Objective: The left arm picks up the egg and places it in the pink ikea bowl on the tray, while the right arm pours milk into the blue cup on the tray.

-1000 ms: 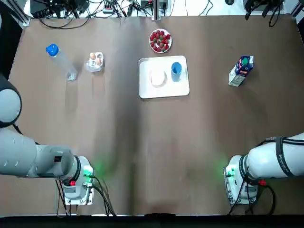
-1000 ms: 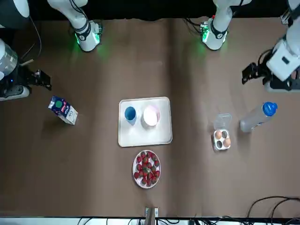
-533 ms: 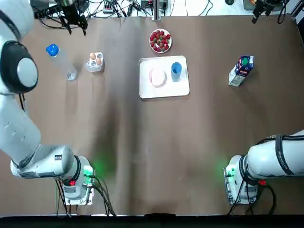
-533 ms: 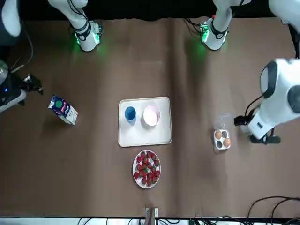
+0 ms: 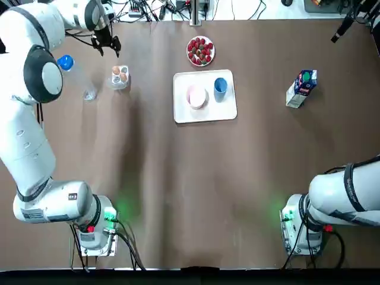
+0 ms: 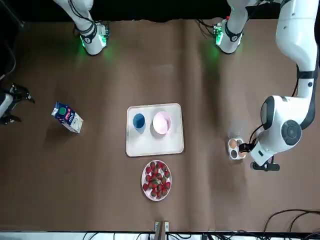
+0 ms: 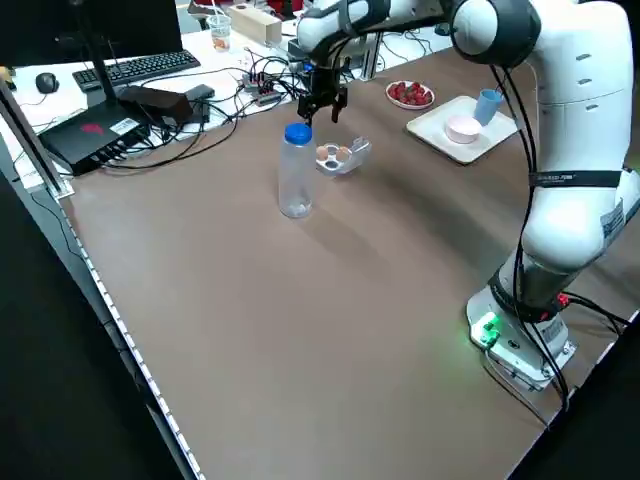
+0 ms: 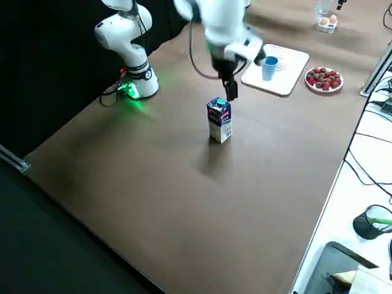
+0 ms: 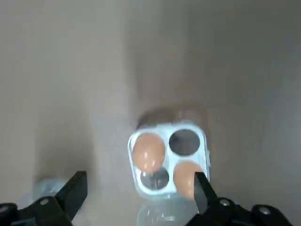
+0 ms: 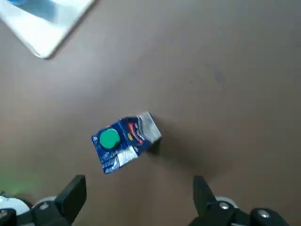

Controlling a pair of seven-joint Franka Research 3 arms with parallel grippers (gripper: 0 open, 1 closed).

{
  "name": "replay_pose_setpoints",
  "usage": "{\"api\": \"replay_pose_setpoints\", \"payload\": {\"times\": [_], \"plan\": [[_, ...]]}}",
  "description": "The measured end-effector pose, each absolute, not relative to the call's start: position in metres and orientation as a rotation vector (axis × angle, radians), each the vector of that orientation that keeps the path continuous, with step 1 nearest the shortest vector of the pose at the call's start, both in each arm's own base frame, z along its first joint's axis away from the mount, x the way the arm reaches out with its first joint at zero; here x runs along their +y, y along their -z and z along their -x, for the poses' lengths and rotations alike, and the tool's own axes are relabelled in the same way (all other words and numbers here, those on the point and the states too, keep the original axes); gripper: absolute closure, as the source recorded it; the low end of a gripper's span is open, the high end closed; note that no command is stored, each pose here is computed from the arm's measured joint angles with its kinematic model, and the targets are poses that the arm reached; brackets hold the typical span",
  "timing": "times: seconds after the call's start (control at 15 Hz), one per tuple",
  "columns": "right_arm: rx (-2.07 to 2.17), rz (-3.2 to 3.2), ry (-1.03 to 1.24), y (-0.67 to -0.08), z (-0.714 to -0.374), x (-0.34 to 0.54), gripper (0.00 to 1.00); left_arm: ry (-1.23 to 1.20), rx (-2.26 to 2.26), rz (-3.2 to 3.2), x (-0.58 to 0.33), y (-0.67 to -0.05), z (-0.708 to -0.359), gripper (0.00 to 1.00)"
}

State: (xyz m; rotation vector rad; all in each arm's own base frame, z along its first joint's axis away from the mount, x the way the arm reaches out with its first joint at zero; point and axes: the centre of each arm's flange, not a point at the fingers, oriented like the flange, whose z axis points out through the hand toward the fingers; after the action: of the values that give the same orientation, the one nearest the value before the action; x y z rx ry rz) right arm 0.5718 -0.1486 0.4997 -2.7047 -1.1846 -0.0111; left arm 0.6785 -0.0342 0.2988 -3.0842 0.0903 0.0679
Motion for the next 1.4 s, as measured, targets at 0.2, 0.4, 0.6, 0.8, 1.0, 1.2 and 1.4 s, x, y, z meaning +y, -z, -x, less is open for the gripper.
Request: {"api": "replay_pose_setpoints", "payload": {"times": [0.2,0.4,0.6,0.8,1.0,1.2,1.4], "plan": [[-1.214,2.497,0.138,-0.454,-0.566,-0.198,0.00,-0.068,0.121,3.066,-0.036,-0.273,-0.681,0.00],[-1.312,2.276,0.235,-0.388,-0.558,-0.241,0.00,-0.109,0.131,3.031,-0.027,-0.252,-0.680,0.00],[-1.365,2.120,0.346,-0.348,-0.552,-0.258,0.00,-0.081,0.087,3.039,-0.029,-0.237,-0.682,0.00],[-1.427,1.949,0.473,-0.303,-0.537,-0.279,0.00,-0.059,-0.019,3.045,-0.033,-0.227,-0.684,0.00],[-1.463,1.838,0.561,-0.264,-0.525,-0.293,0.00,-0.040,-0.147,3.043,-0.034,-0.223,-0.684,0.05],[-1.471,1.743,0.586,-0.238,-0.518,-0.290,0.00,-0.050,-0.208,3.040,-0.035,-0.214,-0.680,0.08],[-1.525,1.654,0.638,-0.220,-0.514,-0.287,0.00,-0.073,-0.239,3.036,-0.031,-0.204,-0.673,0.15]]}}
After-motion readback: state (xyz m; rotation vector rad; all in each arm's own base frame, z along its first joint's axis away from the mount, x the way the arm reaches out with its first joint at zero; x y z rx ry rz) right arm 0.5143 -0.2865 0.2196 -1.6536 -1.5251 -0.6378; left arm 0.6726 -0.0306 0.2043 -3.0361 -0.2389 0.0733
